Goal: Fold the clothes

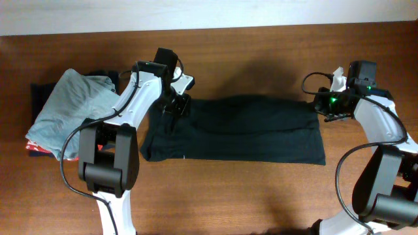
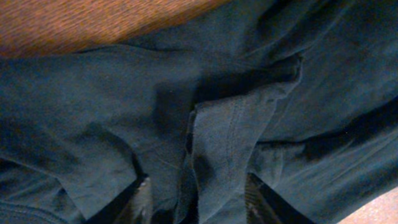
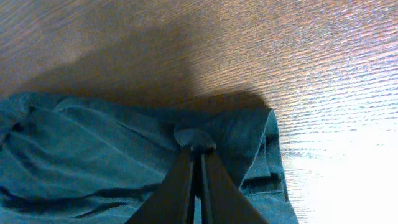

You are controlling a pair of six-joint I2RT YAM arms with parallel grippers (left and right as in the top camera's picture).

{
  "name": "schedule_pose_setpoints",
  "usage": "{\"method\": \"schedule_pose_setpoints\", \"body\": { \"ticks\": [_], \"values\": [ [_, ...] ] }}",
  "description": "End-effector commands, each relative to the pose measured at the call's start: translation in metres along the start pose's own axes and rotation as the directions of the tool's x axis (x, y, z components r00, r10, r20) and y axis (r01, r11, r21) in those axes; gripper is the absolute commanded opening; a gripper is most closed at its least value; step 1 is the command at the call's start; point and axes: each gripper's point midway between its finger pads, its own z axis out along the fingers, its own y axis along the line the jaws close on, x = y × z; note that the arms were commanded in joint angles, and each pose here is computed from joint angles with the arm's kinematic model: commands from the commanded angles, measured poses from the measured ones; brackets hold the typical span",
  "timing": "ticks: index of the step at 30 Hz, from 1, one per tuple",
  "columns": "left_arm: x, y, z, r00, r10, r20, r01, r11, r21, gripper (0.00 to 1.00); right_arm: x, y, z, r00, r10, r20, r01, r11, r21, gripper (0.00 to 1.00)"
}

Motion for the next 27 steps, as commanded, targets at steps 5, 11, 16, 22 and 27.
{"method": "schedule_pose_setpoints", "body": {
  "ticks": [5,11,16,22,27],
  "values": [
    [0.003,0.000,0.017,0.998,0.049,-0.030,-0.048,0.998,0.031,0.50,0.005,-0.001,0.000,1.000,0.004,-0.018,-0.004,1.000,0.017,0.04],
    [0.008,0.001,0.025,0.997,0.042,-0.057,-0.039,0.998,0.040,0.13,0.006,-0.001,0.000,1.000,0.005,-0.022,-0.005,1.000,0.018,0.04],
    [0.009,0.000,0.018,0.997,0.038,-0.070,-0.035,0.999,0.038,0.01,0.006,-0.001,0.000,1.000,0.005,-0.021,-0.005,1.000,0.018,0.04],
    [-0.002,0.009,-0.023,0.997,0.034,-0.075,-0.037,0.998,-0.042,0.01,0.006,-0.003,0.000,1.000,0.007,-0.023,-0.007,1.000,0.024,0.04],
    [-0.010,0.011,-0.053,0.997,0.038,-0.066,-0.044,0.995,-0.092,0.01,0.012,-0.007,-0.001,0.999,0.014,-0.043,-0.012,0.999,0.045,0.04]
  ]
}}
